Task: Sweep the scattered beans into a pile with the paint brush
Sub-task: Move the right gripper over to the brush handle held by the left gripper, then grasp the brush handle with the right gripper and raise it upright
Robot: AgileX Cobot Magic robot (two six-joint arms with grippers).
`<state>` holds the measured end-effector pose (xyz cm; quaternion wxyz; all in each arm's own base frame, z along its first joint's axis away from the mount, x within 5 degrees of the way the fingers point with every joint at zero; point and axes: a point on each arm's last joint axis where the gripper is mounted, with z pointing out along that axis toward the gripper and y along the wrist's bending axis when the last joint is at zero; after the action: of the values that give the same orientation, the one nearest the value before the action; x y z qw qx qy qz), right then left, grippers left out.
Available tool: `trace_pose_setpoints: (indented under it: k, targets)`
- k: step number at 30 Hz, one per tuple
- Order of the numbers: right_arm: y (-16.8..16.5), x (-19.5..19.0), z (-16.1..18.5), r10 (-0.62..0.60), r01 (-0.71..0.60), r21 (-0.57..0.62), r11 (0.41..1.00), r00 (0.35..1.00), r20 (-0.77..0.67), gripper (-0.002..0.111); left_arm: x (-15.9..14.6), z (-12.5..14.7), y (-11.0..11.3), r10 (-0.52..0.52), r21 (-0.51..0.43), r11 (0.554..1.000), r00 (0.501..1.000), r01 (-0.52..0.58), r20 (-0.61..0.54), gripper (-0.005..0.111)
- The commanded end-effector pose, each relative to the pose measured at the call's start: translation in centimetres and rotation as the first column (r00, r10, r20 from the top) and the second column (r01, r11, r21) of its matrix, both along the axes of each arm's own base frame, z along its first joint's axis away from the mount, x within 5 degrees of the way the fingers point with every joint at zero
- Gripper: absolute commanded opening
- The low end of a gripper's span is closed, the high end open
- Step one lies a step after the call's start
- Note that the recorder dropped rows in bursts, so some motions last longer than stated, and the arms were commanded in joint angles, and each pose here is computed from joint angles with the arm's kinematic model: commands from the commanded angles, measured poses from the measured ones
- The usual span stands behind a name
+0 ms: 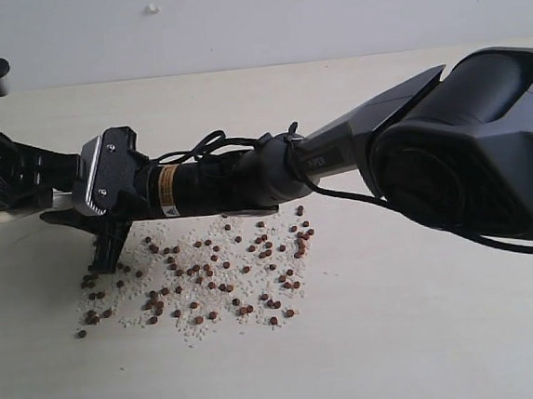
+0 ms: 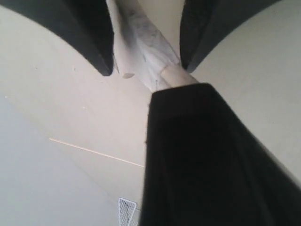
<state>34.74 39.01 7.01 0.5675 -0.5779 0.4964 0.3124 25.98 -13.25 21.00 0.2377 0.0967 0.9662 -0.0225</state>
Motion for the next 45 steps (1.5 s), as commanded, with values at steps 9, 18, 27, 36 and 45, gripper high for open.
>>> trace_pose_setpoints:
  k: [9,18,27,36,45]
  targets:
    - [0.1,0.4,0.5,-0.041,0.041,0.04,0.998,0.999,-0.024,0.0,0.3,0.6,-0.3,-0.01,-0.034,0.999,0.999,0.011,0.044,0.0]
    - [0.1,0.4,0.5,-0.041,0.041,0.039,0.998,0.999,-0.008,0.0,0.5,0.7,-0.2,-0.042,-0.002,0.999,0.996,0.043,0.075,0.019]
    - [0.1,0.4,0.6,-0.041,0.042,0.041,0.998,0.999,-0.008,0.0,1.3,2.4,-1.0,-0.111,-0.07,0.989,0.959,0.134,0.263,0.086]
    - [0.3,0.4,4.1,-0.038,0.052,0.098,0.994,0.99,-0.137,0.0,3.1,9.1,-0.1,-0.073,-0.152,0.971,0.834,0.185,0.547,0.087]
    - [-3.2,3.2,9.5,-0.231,0.222,-0.066,0.973,0.91,-0.345,0.0,2.4,12.5,2.6,-0.091,-0.087,0.975,0.725,0.204,0.683,0.086]
